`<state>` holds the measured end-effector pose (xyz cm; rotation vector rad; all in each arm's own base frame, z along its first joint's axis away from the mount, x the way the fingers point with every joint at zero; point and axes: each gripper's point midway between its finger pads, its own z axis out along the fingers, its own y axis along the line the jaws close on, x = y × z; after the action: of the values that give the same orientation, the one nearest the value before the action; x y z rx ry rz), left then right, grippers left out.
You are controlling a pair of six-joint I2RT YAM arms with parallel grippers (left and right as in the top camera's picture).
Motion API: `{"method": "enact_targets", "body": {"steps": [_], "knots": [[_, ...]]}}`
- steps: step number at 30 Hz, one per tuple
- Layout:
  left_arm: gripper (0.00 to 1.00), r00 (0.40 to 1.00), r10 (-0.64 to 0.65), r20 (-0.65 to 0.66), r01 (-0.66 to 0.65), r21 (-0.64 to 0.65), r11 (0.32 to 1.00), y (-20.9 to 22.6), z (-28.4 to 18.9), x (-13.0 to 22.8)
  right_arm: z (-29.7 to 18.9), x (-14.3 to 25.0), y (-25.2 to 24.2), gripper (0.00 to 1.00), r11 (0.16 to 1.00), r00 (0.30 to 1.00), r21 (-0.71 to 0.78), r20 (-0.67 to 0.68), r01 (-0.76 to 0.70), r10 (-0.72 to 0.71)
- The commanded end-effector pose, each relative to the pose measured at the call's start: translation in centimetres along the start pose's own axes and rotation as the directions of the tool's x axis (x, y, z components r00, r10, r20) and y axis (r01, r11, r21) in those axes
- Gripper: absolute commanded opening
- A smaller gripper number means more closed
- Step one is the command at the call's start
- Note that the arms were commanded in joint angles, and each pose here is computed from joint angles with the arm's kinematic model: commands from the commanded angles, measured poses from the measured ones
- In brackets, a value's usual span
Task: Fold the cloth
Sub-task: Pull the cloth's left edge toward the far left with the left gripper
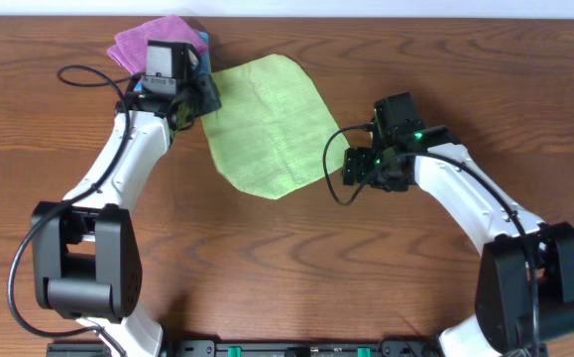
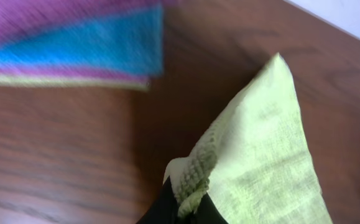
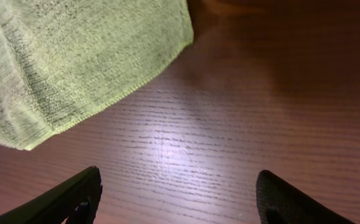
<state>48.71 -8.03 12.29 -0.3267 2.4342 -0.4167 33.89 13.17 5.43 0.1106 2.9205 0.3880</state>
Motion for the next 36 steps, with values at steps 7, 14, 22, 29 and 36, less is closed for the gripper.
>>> {"method": "enact_targets", "body": {"steps": [7,14,22,29,36], "knots": [[0.11,0.985,0.051,0.163,-0.039,-0.076,0.996,0.9,-0.4,-4.0,0.6,0.7,2.6,0.8,0.998,0.998,-0.029,0.005,0.061,-0.061],[0.68,0.985,0.061,0.164,-0.048,-0.087,0.995,1.0,-0.3,-4.0,0.8,-0.3,4.0,0.82,0.994,0.993,-0.051,0.068,0.099,-0.096],[0.86,0.984,0.065,0.163,-0.048,-0.105,0.993,1.3,-0.6,-4.0,2.1,-3.6,4.8,0.82,0.99,0.975,-0.073,0.194,0.12,-0.104],[0.88,0.989,0.062,0.132,-0.047,-0.112,0.993,1.4,-1.5,-3.3,5.4,-3.4,3.8,0.8,0.997,0.987,-0.046,0.157,0.055,-0.048],[0.89,0.996,0.055,0.069,-0.05,-0.08,0.996,0.8,-2.5,-2.0,7.2,-3.9,4.0,0.76,0.997,0.987,-0.075,0.16,-0.012,0.024]]}}
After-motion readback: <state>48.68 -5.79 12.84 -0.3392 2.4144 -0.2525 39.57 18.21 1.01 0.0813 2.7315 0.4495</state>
